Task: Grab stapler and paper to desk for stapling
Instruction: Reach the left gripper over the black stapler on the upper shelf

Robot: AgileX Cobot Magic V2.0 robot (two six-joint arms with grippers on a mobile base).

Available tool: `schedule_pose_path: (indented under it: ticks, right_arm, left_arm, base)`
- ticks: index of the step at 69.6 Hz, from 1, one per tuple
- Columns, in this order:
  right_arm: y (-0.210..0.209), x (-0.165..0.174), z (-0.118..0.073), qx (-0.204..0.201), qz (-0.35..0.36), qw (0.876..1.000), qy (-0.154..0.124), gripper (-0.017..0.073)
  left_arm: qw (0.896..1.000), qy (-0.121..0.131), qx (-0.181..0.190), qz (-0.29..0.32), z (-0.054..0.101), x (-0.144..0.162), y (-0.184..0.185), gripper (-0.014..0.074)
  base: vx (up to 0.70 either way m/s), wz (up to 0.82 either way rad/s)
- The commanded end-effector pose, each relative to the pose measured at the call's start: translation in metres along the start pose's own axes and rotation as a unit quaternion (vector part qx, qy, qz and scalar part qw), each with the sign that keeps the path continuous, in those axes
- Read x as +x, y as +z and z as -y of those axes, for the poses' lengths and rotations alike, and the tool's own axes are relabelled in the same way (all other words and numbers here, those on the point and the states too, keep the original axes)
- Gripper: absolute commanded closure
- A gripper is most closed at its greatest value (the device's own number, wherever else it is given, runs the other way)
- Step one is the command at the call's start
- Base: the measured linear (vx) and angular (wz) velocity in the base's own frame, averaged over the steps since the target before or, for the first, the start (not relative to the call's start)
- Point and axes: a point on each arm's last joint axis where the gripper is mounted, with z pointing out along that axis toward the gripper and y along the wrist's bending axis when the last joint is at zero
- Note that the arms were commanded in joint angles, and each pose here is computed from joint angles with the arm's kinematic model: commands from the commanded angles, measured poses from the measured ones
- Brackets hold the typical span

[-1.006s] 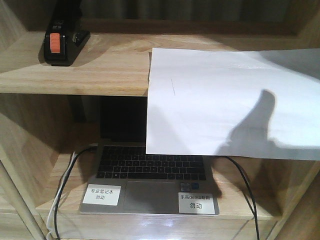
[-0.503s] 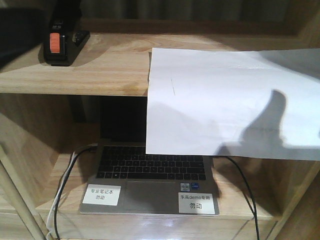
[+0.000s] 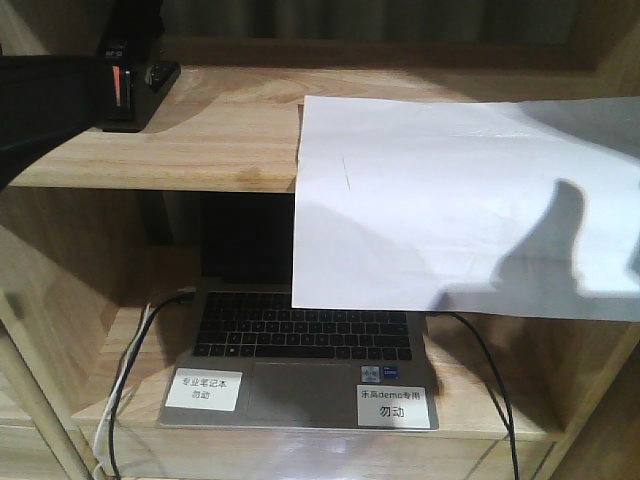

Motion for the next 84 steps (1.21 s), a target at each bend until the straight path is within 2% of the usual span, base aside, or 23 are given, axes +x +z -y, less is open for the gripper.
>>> schedule_pose_path:
  ticks: [1, 10, 16, 26, 32, 42, 52, 57, 71, 84]
  right_arm:
    - [0.0, -0.013, 0.0, 0.002, 0.046, 0.999, 0.0, 0.0167]
    - [0.0, -0.013, 0.0, 0.002, 0.046, 0.999, 0.0, 0.0171]
    - [0.0, -0.013, 0.0, 0.002, 0.046, 0.999, 0.0, 0.0171]
    - [0.0, -0.013, 0.0, 0.002, 0.046, 0.999, 0.0, 0.0171]
    - [0.0, -0.013, 0.0, 0.002, 0.046, 0.999, 0.0, 0.0171]
    - [0.0, -0.013, 0.0, 0.002, 0.046, 0.999, 0.0, 0.0171]
    - [0.0, -0.013, 0.0, 0.002, 0.046, 0.999, 0.0, 0.0171]
    - [0.0, -0.013, 0.0, 0.002, 0.046, 0.999, 0.0, 0.0171]
    - [0.0, -0.013, 0.0, 0.002, 0.046, 0.999, 0.0, 0.0171]
    - [0.0, -0.013, 0.0, 0.002, 0.046, 0.999, 0.0, 0.0171]
  left_arm:
    - [0.999, -0.008, -0.023, 0.046, -0.004, -0.015, 0.002, -0.0108]
    - [0.997, -0.024, -0.064, 0.024, -0.011, -0.028, 0.017, -0.0106]
    - [0.996, -0.017, -0.086, 0.013, -0.014, -0.041, 0.031, -0.0104]
    - [0.994, -0.023, -0.105, -0.013, -0.017, -0.059, 0.059, -0.0101]
    - [0.991, -0.017, -0.13, -0.034, -0.021, -0.067, 0.074, -0.0095]
    - [0.98, -0.048, -0.188, -0.054, -0.034, -0.079, 0.092, -0.0086]
    - [0.972, -0.066, -0.216, -0.057, -0.049, -0.087, 0.106, -0.0079]
    - [0.97, -0.077, -0.223, -0.064, -0.055, -0.087, 0.114, -0.0072]
    - [0.96, -0.13, -0.225, -0.1, -0.078, -0.074, 0.136, -0.0063]
    - [0.952, -0.144, -0.237, -0.132, -0.096, -0.058, 0.158, -0.0033]
  base:
    - [0.0, 0.0]
    - [0.0, 0.0]
    - [0.0, 0.0]
    - [0.0, 0.0]
    - [0.0, 0.0]
    - [0.0, 0.0]
    - [0.0, 0.0]
    - [0.0, 0.0]
    - [0.0, 0.0]
    - [0.0, 0.0]
